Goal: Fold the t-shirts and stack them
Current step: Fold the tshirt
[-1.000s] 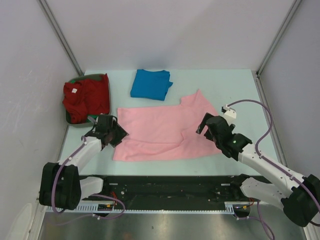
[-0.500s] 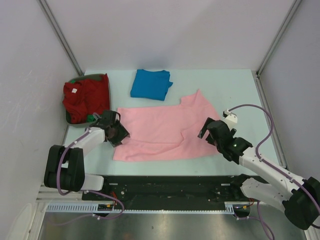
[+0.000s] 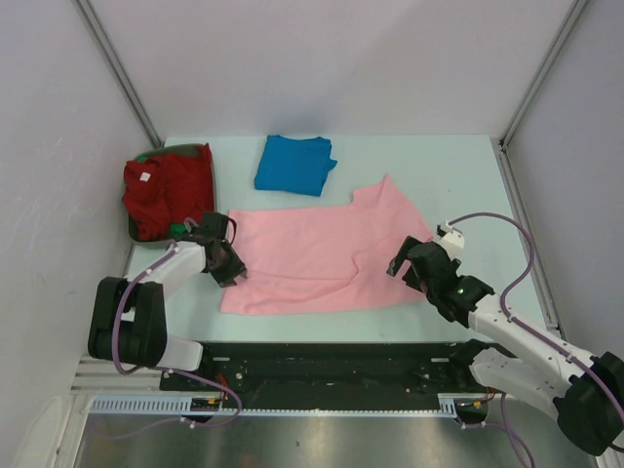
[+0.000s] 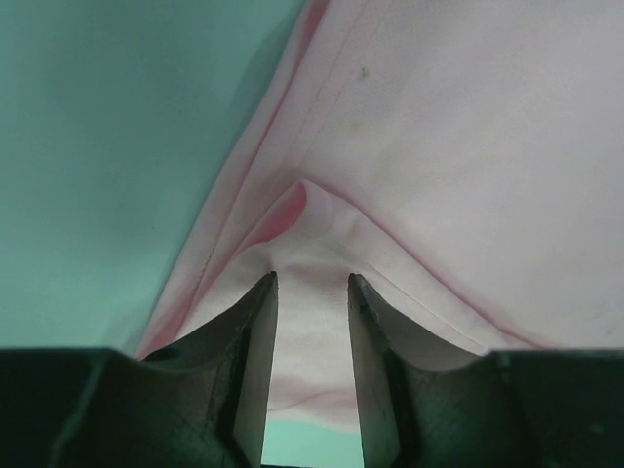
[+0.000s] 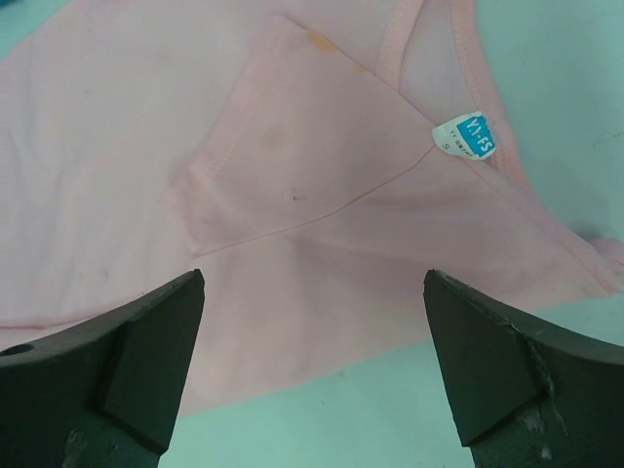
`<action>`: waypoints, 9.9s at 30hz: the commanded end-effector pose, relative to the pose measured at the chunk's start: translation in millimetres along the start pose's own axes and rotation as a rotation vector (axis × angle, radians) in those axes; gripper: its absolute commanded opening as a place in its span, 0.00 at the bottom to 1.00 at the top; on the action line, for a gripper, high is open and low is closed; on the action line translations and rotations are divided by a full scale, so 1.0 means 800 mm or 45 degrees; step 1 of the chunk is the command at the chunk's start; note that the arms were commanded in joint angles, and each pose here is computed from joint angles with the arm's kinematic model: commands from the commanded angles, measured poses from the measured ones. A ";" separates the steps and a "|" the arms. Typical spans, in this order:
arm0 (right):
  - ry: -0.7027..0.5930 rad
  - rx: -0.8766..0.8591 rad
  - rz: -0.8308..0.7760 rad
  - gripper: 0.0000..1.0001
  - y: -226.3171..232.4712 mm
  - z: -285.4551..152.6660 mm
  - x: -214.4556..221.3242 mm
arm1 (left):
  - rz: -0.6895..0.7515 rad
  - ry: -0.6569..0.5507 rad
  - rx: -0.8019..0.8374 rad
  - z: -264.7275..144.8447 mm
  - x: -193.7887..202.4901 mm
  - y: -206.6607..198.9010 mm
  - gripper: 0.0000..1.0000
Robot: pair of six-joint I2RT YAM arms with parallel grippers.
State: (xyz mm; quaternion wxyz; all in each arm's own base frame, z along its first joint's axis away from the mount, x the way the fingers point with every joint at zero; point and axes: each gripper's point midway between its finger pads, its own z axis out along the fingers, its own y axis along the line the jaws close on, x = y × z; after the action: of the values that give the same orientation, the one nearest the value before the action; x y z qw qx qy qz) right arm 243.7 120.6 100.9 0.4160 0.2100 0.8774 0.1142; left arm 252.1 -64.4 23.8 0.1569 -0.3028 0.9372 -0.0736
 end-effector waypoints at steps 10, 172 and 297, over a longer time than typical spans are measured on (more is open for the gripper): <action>-0.016 -0.091 0.091 1.00 0.002 -0.003 0.001 | 0.084 0.001 -0.165 0.017 -0.011 0.003 0.36; 0.063 0.421 0.529 0.45 -0.160 -0.044 0.061 | 0.092 -0.159 0.236 -0.049 0.001 -0.010 0.84; -0.223 -0.273 -2.113 1.00 0.176 -0.109 0.252 | 0.153 -0.284 0.654 -0.188 0.054 -0.063 1.00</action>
State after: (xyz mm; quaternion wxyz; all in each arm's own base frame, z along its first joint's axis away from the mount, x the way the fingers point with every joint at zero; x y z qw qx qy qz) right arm 103.8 304.7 49.6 0.4326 -0.5883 0.6282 -0.2688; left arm 179.0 -126.5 159.8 0.3179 -0.2303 0.8738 -0.2871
